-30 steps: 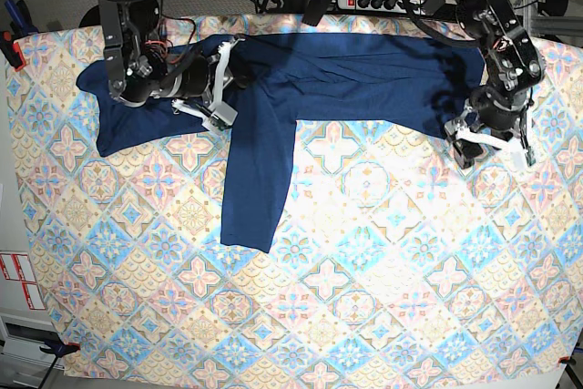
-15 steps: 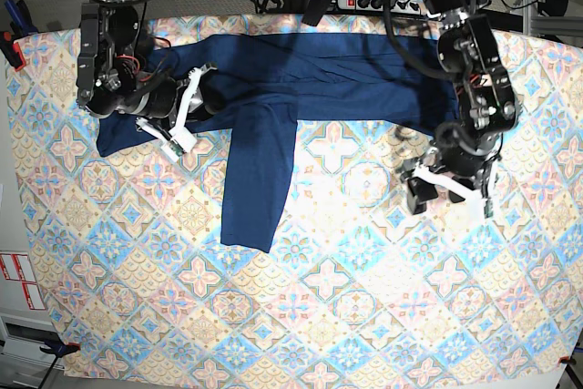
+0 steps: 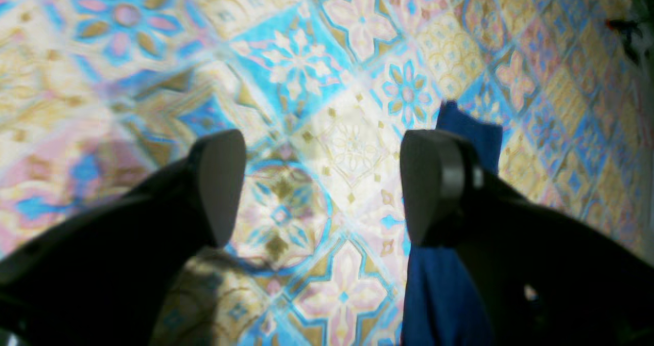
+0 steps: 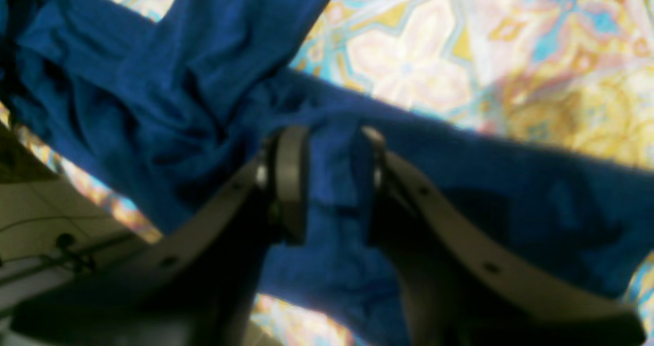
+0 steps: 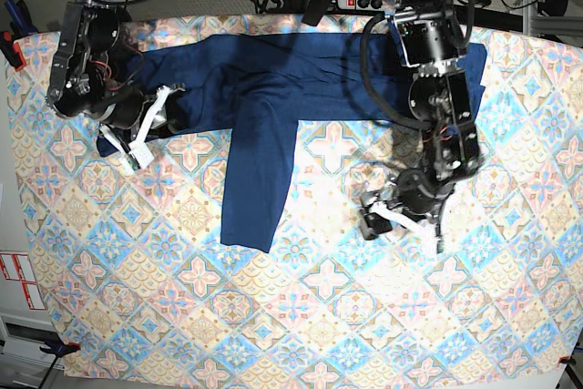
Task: Fold the T-shirt properly
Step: 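Move the left gripper over to the hanging sleeve and grasp it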
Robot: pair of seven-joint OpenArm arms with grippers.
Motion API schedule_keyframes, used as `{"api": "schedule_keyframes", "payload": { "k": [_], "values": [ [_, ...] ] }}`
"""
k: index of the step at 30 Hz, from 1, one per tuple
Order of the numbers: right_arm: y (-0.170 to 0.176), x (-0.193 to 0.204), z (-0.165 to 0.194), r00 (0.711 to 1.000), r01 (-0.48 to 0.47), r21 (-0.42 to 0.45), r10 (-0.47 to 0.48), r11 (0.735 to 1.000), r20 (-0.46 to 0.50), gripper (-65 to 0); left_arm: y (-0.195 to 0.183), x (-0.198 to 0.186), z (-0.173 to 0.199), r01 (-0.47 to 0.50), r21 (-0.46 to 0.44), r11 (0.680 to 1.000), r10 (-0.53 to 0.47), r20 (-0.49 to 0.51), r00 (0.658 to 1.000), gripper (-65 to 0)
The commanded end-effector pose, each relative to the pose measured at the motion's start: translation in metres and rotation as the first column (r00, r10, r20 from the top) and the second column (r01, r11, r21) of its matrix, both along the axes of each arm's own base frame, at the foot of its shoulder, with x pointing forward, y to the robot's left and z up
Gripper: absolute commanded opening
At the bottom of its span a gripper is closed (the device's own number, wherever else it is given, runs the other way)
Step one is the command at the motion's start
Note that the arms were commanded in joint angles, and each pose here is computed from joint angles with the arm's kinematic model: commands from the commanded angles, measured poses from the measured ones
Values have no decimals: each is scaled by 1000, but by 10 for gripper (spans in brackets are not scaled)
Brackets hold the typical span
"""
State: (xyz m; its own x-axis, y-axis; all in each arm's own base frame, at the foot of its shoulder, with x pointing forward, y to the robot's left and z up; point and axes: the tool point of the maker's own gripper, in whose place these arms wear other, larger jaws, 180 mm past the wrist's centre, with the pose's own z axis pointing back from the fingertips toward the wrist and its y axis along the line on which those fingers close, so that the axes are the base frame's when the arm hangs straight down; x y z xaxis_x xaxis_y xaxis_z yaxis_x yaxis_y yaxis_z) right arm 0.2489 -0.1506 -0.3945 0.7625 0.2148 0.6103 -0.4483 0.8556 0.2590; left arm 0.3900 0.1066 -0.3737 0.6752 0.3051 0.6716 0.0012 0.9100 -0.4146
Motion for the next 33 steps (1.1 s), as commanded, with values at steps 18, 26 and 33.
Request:
{"api": "schedule_keyframes", "payload": {
  "k": [18, 26, 33],
  "values": [
    [2, 14, 26, 995, -14, 0, 14, 1000, 95, -493, -107, 40, -35, 239, -21, 971, -240, -75, 968, -194],
    [2, 14, 26, 995, -14, 0, 14, 1000, 95, -493, -157, 28, -45, 318, -47, 947, -322, -103, 941, -194],
    [2, 14, 26, 995, -14, -1, 14, 1000, 97, -493, -181, 13, -50, 404, -15, 914, -403, -112, 908, -194]
  ]
}}
